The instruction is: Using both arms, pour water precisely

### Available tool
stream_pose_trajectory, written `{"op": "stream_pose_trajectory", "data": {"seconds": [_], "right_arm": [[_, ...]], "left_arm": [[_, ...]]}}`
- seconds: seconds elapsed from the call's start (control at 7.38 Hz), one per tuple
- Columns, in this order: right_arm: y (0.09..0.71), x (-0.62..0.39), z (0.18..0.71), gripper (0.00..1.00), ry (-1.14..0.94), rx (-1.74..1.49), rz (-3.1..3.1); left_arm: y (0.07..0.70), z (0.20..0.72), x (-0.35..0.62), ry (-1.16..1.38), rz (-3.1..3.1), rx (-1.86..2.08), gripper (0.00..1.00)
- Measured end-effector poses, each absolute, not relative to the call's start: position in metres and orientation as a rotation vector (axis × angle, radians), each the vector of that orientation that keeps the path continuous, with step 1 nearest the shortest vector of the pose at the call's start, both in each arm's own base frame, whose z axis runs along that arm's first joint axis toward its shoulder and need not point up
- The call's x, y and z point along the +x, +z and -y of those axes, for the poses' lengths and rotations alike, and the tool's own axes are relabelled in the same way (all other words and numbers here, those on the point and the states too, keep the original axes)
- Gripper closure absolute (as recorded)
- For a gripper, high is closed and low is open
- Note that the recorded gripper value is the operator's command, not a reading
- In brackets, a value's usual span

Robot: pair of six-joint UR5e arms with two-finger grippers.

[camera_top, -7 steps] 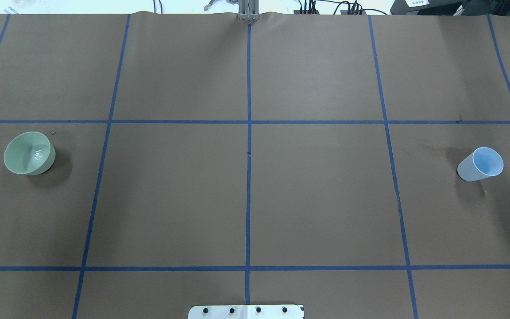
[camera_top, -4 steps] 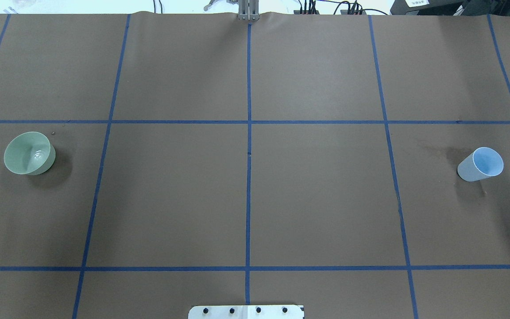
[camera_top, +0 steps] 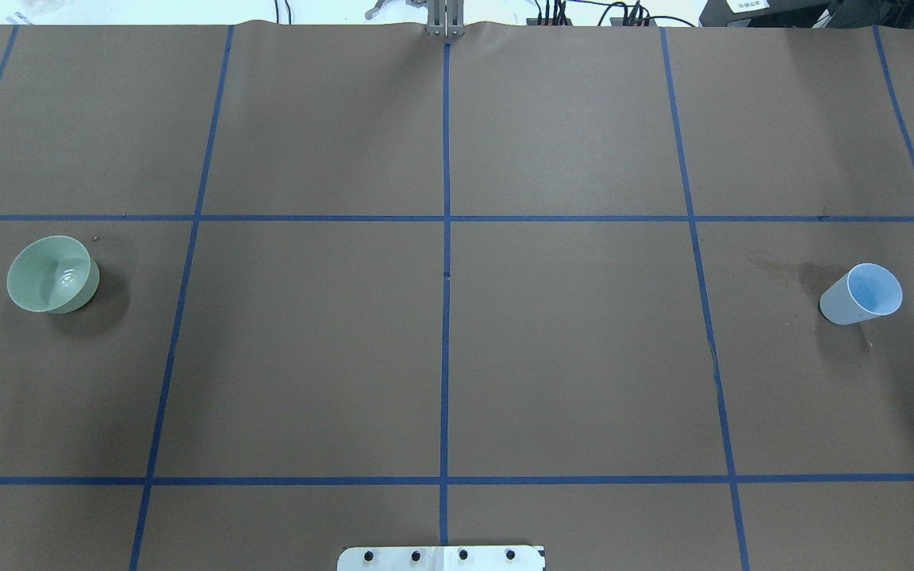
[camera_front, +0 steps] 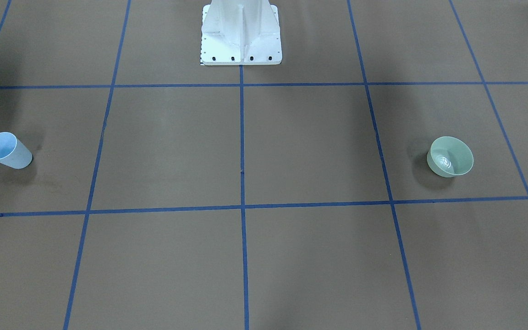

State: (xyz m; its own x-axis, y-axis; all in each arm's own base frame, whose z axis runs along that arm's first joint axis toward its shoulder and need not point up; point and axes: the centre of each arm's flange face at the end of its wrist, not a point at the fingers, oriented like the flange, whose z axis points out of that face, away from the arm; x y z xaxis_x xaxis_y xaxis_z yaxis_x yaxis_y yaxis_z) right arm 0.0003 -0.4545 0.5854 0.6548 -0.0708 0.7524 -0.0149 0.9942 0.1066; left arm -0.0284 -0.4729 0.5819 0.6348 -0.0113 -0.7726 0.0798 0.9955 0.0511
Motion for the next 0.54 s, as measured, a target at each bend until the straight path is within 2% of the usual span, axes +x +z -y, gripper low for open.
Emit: {"op": "stream_pose_trajectory", "data": {"seconds": [0.27,0.54], "right_arm": [[0.587,0.0,0.455,0.0,-0.029,0.104,0.853],[0.588,0.0,0.456,0.0,-0.028,0.104,0.849]], "left_arm": [[0.601,0.48,-0.009,-0.006,-0.889,0.098,0.0],[0.596,0.503,0.064,0.107,-0.9,0.063,0.0]]}}
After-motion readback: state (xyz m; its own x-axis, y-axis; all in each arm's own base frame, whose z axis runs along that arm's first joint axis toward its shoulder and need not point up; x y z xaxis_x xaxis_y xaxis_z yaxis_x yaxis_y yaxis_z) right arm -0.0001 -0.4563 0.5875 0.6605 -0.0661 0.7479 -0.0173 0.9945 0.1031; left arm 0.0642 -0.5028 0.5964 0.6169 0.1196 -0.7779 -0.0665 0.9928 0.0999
